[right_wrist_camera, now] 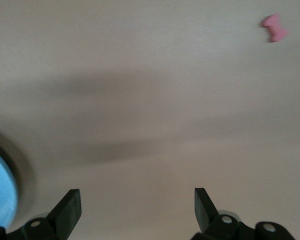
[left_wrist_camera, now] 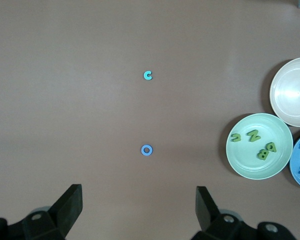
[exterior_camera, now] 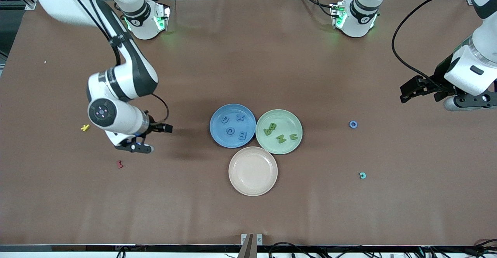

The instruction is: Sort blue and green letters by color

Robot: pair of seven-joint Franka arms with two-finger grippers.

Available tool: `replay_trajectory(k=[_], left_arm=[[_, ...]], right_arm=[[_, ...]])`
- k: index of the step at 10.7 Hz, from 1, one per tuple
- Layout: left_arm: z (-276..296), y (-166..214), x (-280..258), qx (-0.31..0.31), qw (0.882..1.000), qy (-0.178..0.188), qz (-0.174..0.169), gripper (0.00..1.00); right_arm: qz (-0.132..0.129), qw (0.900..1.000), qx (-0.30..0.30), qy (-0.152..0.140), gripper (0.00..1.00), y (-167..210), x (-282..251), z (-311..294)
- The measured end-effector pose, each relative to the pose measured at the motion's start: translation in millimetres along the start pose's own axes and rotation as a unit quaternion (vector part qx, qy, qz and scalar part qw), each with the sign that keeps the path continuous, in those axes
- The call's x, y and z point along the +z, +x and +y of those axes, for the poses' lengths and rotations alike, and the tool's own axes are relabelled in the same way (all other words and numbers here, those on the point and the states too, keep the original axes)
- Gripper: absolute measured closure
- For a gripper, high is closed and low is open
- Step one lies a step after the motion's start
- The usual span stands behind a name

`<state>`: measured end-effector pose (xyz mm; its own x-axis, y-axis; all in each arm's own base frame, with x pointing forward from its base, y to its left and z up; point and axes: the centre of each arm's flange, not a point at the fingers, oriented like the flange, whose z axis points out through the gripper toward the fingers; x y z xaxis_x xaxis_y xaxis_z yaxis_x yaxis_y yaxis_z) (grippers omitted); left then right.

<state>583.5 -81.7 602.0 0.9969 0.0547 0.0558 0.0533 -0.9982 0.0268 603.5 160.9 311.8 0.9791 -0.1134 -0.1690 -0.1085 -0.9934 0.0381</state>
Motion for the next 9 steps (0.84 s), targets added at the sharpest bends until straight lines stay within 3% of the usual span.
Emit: replay_trajectory(k=[4, 9], left_arm=[[-1, 1, -1, 0.000, 1.000, 0.000, 0.003, 0.00], [-6, 3, -6, 0.005, 1.000, 0.002, 0.008, 0.00]], right_arm=[[0.007, 0.999, -0.044, -0.023, 0.00, -39, -26, 65], [0.054, 0.997, -0.055, -0.014, 0.00, -76, -118, 89]])
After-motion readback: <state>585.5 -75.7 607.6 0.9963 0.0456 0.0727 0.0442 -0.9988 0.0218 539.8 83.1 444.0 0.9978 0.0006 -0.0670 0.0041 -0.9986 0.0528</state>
